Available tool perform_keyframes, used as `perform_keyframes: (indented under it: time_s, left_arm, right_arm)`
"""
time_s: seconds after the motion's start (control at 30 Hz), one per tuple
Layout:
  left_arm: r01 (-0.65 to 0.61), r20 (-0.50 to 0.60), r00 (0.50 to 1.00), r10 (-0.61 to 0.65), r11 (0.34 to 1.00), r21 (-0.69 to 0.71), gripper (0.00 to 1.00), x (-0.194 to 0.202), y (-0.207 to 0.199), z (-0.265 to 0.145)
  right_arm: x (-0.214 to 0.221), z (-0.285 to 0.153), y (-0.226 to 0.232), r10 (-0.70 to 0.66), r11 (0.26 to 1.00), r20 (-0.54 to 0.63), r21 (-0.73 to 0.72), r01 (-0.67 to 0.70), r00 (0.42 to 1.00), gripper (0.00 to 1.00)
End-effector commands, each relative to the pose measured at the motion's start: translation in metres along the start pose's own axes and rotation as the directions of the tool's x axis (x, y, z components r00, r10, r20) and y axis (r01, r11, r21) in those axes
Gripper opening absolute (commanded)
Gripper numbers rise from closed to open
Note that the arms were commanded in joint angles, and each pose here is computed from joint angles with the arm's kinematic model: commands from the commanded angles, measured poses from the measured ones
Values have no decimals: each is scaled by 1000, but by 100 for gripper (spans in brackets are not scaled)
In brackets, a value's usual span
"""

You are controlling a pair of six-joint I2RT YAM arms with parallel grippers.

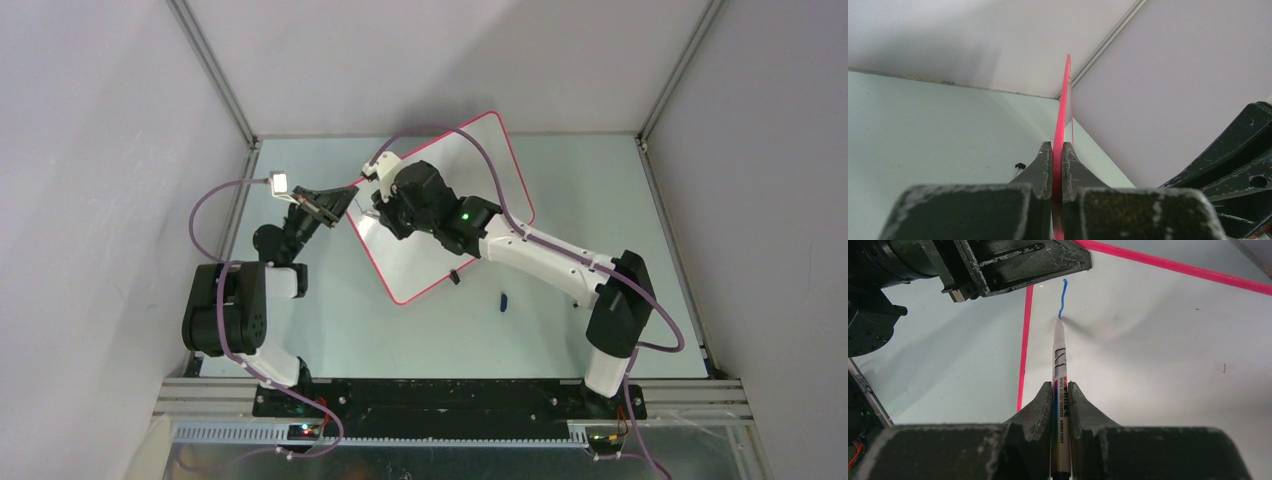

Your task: Write a sentence on the whiteboard

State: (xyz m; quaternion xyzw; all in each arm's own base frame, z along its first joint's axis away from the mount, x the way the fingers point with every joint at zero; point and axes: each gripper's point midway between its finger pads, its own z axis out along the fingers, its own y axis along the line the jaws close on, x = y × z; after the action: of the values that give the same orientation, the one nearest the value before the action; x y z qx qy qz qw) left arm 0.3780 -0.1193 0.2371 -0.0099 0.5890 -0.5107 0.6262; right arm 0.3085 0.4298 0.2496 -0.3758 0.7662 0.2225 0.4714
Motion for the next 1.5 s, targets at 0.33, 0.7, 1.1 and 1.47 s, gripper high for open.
perform_keyframes:
  time_s: [0.33,0.7,1.1,1.47]
  left_arm:
    - [-100,-42,994,102,993,59,1,14,-10,0]
    - [-100,-43,994,103,993,61,1,14,-10,0]
    - [-102,-41,994,104,993,59,1,13,-10,0]
    - [-104,-42,993,106,993,61,1,14,-10,0]
  right_arm:
    - [-45,-24,2,11,1000,162,-13,-9,987,0]
    - [-54,-18,-4,15,1000,204,19,-19,979,0]
    - [-53,-8,-8,12,999,193,36,-20,981,0]
    - [-53,-3,-5,9,1000,184,23,-14,983,0]
